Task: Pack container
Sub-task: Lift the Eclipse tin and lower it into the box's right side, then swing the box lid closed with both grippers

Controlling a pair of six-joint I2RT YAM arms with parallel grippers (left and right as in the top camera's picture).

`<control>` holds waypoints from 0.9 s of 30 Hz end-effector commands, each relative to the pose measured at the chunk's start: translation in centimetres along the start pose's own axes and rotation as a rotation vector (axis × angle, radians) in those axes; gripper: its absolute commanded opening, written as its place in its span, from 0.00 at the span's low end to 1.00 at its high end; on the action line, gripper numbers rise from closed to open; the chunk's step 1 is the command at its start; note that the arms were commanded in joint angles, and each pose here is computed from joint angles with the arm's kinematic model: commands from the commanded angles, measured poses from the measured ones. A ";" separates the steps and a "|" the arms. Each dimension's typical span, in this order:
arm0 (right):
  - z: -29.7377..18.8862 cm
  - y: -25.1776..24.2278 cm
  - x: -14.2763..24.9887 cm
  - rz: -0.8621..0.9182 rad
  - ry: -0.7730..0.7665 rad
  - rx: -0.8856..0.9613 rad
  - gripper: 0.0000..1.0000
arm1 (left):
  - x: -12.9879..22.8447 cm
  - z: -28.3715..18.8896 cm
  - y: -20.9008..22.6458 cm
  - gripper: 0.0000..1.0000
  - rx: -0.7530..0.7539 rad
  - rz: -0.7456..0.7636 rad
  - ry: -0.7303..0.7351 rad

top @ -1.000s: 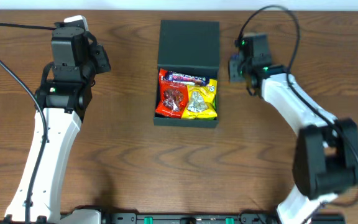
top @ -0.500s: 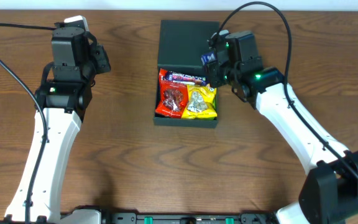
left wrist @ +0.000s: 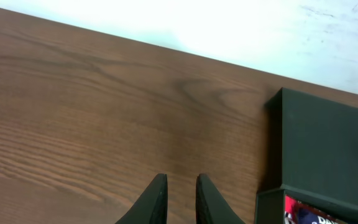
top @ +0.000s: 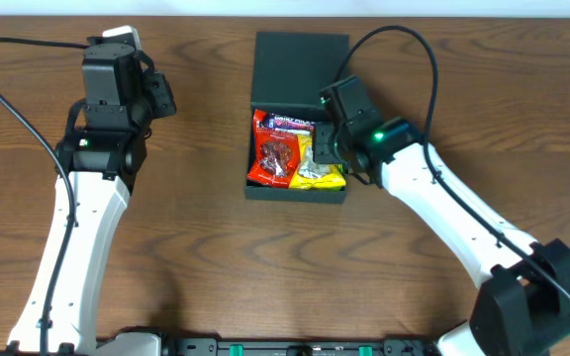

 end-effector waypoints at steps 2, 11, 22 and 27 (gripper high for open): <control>0.9 -0.6 0.3 0.043 0.004 0.093 0.01 | 0.0 -0.2 0.2 0.17 0.001 0.000 -0.001; 3.0 -0.7 0.9 0.024 0.050 0.109 0.88 | 0.0 -0.2 0.2 0.18 0.001 0.000 -0.001; -0.4 -3.0 -3.4 0.045 -0.166 0.086 0.33 | 0.2 -0.2 0.2 0.13 -0.003 0.002 0.015; -1.1 -9.2 -4.5 0.181 -0.192 0.168 0.02 | 0.5 -0.1 -0.3 0.06 0.047 0.001 0.042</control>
Point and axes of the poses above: each gripper's point midway between its finger pads, its own z axis out along the fingers, its own y axis along the line the jaws close on, x = y × z, the point moved 7 cm from there along -z, back along the fingers, and after that the axes turned 12 degrees about -z, right-handed, at the moved point
